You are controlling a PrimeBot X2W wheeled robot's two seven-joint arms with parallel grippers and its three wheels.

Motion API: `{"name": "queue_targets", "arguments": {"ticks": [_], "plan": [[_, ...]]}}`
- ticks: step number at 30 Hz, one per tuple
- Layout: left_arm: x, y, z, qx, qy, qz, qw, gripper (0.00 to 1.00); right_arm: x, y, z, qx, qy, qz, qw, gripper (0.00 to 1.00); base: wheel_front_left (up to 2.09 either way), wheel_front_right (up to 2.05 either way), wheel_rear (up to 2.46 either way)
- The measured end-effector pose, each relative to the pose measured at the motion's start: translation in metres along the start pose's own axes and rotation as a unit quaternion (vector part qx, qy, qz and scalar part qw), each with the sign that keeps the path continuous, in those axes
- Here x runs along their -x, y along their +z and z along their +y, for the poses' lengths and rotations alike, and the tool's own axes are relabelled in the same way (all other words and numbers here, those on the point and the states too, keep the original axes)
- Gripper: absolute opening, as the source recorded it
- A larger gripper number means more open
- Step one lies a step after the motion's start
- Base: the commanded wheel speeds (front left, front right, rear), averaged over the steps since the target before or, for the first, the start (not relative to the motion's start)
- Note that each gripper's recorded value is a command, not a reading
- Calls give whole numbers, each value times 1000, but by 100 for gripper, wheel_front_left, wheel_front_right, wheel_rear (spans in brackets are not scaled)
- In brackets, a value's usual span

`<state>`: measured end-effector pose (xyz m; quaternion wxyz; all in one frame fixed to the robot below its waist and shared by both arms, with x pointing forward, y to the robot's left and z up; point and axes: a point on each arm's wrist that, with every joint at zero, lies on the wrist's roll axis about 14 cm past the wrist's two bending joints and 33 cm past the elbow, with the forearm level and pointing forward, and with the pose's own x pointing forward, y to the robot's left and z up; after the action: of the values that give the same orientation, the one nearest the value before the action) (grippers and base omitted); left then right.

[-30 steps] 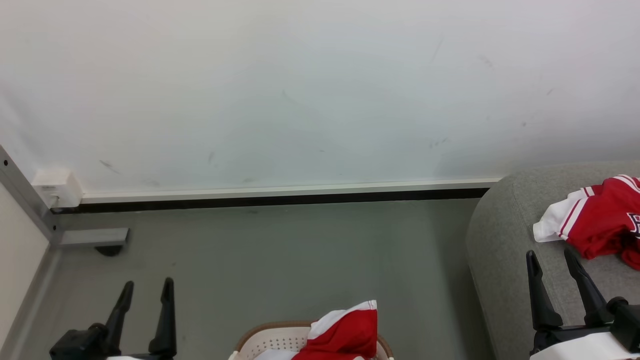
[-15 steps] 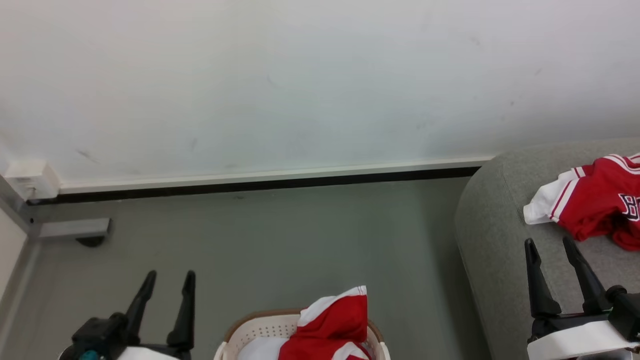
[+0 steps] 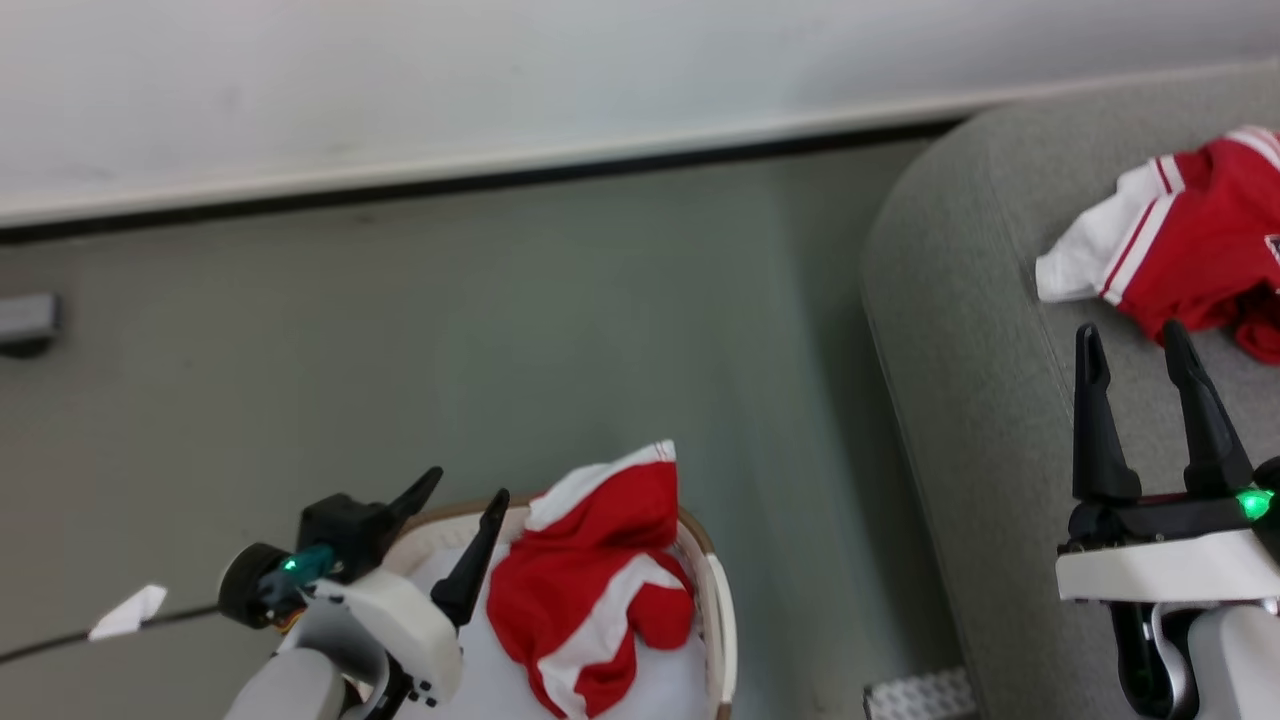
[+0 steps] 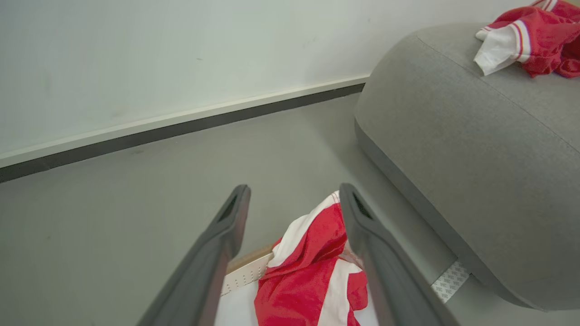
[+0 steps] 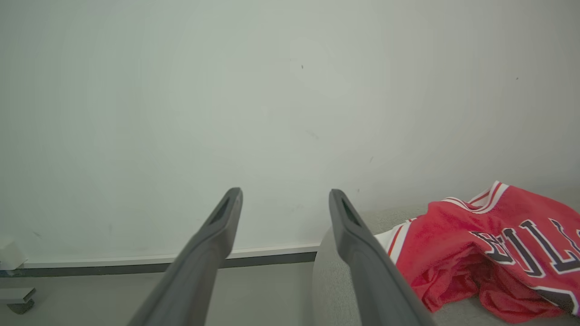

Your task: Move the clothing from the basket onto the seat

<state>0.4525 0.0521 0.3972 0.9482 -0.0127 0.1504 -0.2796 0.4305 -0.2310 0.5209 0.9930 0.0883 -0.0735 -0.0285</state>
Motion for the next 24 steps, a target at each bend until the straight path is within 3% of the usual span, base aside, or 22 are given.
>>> {"name": "queue_targets", "arguments": {"ticks": [7,15,24], "plan": [[-38,-93,-23,4,-77,147,986,100,-13,-17,-28,18,-41,11,999,100,0,0,0],[-61,-183,-27,2,-124,284,951,100,-19,-36,-56,15,-78,27,996,100,0,0,0],[-71,-267,-35,14,-152,387,909,100,-12,-75,-81,18,-113,76,991,100,0,0,0]]}}
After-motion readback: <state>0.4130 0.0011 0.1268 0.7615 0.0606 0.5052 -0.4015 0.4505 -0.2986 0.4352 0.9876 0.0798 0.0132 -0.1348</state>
